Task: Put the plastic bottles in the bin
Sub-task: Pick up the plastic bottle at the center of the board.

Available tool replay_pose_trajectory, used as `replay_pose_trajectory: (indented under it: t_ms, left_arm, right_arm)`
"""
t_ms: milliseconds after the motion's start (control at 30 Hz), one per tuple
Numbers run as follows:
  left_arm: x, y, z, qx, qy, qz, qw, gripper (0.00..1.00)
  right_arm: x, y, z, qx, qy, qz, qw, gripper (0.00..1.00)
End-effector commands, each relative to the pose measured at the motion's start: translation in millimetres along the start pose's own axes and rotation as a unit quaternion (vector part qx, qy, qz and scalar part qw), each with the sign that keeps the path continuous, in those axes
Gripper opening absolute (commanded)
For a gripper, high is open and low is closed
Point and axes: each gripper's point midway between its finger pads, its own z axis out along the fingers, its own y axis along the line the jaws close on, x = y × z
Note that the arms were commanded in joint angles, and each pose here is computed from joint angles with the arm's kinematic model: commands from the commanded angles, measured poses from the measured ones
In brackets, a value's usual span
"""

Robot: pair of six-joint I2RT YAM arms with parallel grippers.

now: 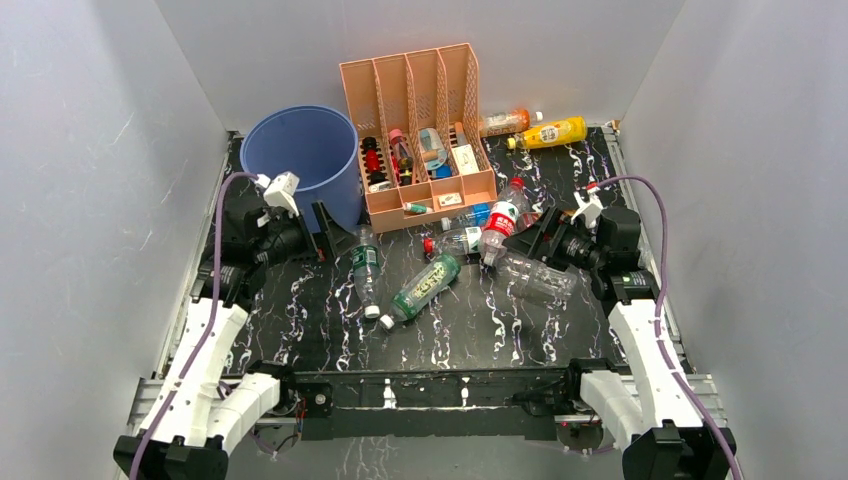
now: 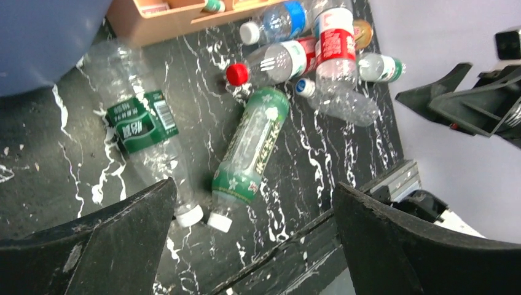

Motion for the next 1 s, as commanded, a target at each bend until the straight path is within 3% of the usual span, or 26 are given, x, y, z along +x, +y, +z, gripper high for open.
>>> replay_pose_trajectory:
  t_ms: [0, 167, 400, 533, 700, 967]
  left_arm:
    - [21, -5, -9, 0.024, 0.019, 0.009, 0.999, 0.98]
    - [45, -4, -7, 0.031, 0.049, -0.003, 0.998, 0.98]
    - [66, 11, 22, -0.072, 0.095, 0.017, 0.993, 0.98]
    - [77, 18, 44, -0.172, 0.117, 0.065, 0.976, 0.98]
    - [95, 52, 52, -0.279, 0.118, 0.074, 0.950, 0.98]
    - [124, 94, 63, -0.344, 0.107, 0.059, 0.931, 0.98]
  right_arm:
    - [-10, -11, -10, 0.059, -0.021, -0.048, 0.997, 0.98]
    - [3, -36, -7, 0.105, -0.010, -0.045, 0.993, 0.97]
    - [12, -53, 3, 0.138, 0.013, -0.052, 0.989, 0.96]
    - [6, -47, 5, 0.129, 0.007, -0.051, 0.990, 0.96]
    - [3, -37, 0, 0.118, 0.001, -0.055, 0.991, 0.96]
    - [13, -38, -2, 0.110, 0.009, -0.052, 0.992, 0.96]
